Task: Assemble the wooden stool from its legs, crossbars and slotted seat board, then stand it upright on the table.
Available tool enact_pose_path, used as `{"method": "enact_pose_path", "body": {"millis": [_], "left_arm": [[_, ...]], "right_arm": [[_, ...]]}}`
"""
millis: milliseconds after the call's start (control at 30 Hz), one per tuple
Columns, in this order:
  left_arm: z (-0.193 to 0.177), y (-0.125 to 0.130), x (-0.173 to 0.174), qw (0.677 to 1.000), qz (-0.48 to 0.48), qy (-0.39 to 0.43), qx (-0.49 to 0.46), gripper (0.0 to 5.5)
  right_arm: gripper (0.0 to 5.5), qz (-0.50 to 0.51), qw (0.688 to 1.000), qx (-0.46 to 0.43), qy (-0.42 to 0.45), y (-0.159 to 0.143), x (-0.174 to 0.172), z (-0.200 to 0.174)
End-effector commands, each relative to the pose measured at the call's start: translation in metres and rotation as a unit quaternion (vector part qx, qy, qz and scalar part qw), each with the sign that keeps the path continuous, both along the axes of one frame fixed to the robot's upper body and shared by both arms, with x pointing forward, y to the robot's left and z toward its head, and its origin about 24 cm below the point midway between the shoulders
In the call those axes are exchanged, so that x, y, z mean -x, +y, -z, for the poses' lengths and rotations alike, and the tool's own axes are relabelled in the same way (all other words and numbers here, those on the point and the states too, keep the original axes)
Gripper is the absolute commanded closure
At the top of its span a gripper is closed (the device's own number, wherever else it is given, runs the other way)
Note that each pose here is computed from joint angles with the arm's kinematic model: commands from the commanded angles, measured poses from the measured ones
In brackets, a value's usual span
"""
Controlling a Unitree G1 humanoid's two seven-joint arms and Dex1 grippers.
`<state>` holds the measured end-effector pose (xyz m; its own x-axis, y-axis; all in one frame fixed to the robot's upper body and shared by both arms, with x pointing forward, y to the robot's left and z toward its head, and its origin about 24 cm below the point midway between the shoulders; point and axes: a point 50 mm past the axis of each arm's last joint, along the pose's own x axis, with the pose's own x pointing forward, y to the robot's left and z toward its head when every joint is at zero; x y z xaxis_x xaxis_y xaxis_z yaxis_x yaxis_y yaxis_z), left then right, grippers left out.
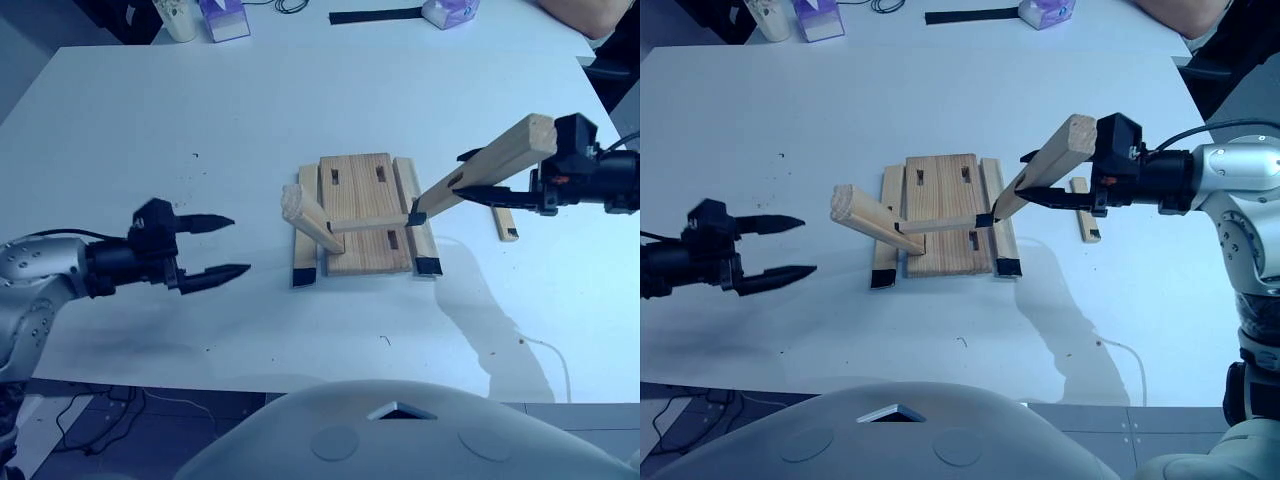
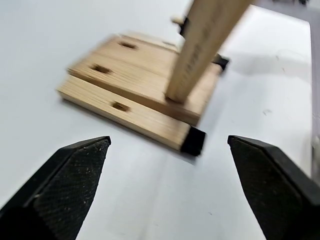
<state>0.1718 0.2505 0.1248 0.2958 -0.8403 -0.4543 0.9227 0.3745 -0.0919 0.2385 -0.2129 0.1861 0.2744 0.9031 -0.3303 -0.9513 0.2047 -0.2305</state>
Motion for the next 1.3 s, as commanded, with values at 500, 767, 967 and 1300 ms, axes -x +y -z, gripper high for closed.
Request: {"method": "enact_pose_path", "body": {"millis": [500,767,967,1300], "left_arm": [[0.000,-0.007,-0.010,0.998,0.062,0.000,-0.018,1.15],[-0.005,-0.004,-0.016,0.997,0.072,-0.002,-0.023,1.15],[-0.009,-0.003,-0.021,0.996,0.088,-0.001,-0.027,1.15],[-0.016,-0.007,-0.028,0.993,0.116,0.006,-0.026,1.15]], "right_arm": [[3.48,-0.005,0.997,-0.051,0.050,0.012,0.018,0.025],[3.48,-0.004,0.998,-0.033,0.051,0.013,0.026,0.036],[3.48,0.004,0.999,-0.020,0.050,0.012,0.028,0.048],[3.48,-0.021,0.995,0.009,0.102,0.004,0.032,0.064]]}}
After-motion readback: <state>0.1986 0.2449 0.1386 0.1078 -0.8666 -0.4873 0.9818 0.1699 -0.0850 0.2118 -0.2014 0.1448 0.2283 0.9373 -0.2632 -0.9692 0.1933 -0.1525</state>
